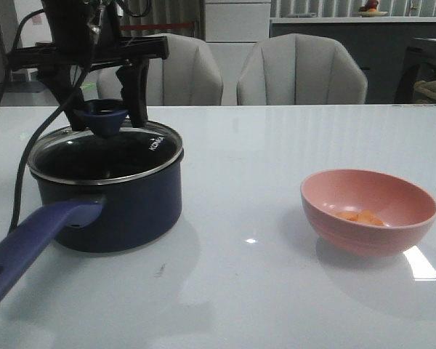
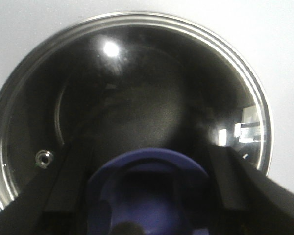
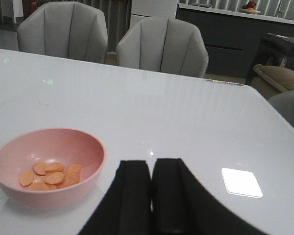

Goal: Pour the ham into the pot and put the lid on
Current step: 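Lift the glass lid off the saucepan with the left gripper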

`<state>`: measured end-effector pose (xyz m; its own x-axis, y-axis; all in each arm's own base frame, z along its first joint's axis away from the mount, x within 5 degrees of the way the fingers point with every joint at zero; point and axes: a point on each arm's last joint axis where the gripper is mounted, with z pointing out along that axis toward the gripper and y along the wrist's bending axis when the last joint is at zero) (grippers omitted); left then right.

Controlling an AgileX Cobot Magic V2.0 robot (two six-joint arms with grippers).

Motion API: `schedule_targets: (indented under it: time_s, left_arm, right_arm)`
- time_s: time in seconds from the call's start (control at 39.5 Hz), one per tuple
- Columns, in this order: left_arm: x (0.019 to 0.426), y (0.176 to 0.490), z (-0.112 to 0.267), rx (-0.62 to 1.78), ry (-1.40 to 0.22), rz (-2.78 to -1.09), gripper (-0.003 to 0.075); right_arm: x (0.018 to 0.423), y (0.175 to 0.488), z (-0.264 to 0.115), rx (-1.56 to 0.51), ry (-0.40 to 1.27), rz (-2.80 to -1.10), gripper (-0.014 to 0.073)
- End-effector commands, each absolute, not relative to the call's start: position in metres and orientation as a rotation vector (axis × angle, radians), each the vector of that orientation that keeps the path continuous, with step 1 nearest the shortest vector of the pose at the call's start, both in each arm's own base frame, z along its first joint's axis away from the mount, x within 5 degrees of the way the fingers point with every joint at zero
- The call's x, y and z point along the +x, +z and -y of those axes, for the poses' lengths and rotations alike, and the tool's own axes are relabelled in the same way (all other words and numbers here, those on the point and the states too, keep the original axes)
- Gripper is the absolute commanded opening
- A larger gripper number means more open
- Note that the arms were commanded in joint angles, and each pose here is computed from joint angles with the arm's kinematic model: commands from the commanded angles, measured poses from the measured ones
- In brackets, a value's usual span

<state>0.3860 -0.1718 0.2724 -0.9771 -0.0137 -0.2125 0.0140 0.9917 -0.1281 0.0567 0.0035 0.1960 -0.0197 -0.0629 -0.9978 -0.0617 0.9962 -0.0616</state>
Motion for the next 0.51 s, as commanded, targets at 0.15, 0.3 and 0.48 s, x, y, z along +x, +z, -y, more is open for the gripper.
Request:
schedule_targets:
  time_s: [0.15,0.3,0.48]
  left_arm:
    - [0.380,0.324,0.151,-0.033,-0.257,-2.779,0.0204]
    - [0.380,0.332,0.137,-0.040,-0.285,-2.762,0.0204]
    - [0.383,0.339,0.111,-0.062,-0.264,-2.758,0.0204]
  right_arm:
    - [0.055,0.206,-0.003,-0.096,-0.019,-1.483,0.0158]
    - [0.055,0.206,-0.003,-0.096,-0.019,-1.483,0.0158]
    - [0.055,0.206,-0.003,-0.096,-0.019,-1.483,0.0158]
